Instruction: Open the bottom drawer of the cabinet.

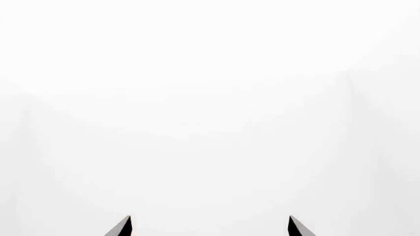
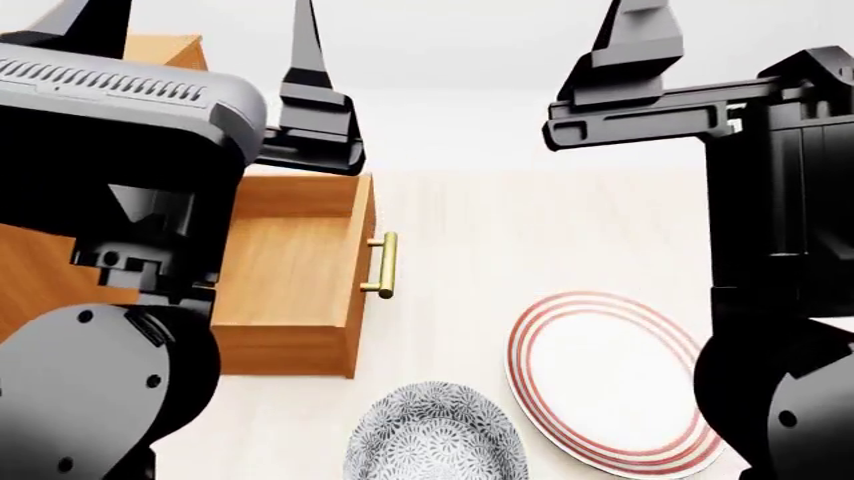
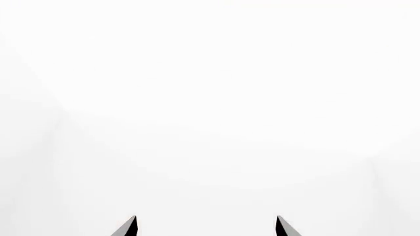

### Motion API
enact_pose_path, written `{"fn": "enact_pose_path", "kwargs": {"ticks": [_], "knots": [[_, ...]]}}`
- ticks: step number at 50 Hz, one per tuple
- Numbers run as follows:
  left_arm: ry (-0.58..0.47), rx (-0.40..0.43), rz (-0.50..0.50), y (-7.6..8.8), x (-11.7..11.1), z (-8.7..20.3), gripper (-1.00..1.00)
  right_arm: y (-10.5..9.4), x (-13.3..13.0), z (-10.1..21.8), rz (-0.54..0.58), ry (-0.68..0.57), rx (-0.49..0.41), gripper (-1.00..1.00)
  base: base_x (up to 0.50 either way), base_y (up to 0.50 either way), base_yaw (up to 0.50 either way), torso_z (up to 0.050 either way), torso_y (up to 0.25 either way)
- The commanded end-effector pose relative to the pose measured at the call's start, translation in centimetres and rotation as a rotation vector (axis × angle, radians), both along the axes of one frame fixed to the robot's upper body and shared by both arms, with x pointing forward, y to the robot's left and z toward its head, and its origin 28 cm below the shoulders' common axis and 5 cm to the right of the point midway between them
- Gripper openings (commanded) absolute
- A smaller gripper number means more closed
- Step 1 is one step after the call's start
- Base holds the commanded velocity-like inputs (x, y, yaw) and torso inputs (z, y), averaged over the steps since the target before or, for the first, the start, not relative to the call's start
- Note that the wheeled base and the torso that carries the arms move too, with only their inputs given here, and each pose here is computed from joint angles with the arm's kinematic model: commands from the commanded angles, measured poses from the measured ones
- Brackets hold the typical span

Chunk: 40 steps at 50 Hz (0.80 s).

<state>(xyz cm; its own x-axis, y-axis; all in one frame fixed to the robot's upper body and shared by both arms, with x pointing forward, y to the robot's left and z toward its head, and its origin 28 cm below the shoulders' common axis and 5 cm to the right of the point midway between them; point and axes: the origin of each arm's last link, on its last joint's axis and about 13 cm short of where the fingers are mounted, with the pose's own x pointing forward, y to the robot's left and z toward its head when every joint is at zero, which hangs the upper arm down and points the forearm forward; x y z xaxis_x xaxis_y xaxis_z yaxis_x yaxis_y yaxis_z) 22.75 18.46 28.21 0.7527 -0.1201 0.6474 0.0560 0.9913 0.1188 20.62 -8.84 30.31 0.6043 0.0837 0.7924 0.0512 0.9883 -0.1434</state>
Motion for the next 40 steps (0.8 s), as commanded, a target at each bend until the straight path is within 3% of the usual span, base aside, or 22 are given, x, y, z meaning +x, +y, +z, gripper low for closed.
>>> {"fn": "enact_pose_path", "kwargs": {"ticks": [1,40], "knots": [[-0.027,-0.003,-0.001,0.0,-0.3,0.2,1.00,0.1,-0.4,0.2,0.007,-0.026,0.000,1.00,0.00,0.00,0.00,0.000,0.000],[-0.076,-0.002,-0.003,0.2,-1.4,1.1,1.00,0.5,-1.9,1.1,0.014,-0.101,-0.030,1.00,0.00,0.00,0.00,0.000,0.000]]}}
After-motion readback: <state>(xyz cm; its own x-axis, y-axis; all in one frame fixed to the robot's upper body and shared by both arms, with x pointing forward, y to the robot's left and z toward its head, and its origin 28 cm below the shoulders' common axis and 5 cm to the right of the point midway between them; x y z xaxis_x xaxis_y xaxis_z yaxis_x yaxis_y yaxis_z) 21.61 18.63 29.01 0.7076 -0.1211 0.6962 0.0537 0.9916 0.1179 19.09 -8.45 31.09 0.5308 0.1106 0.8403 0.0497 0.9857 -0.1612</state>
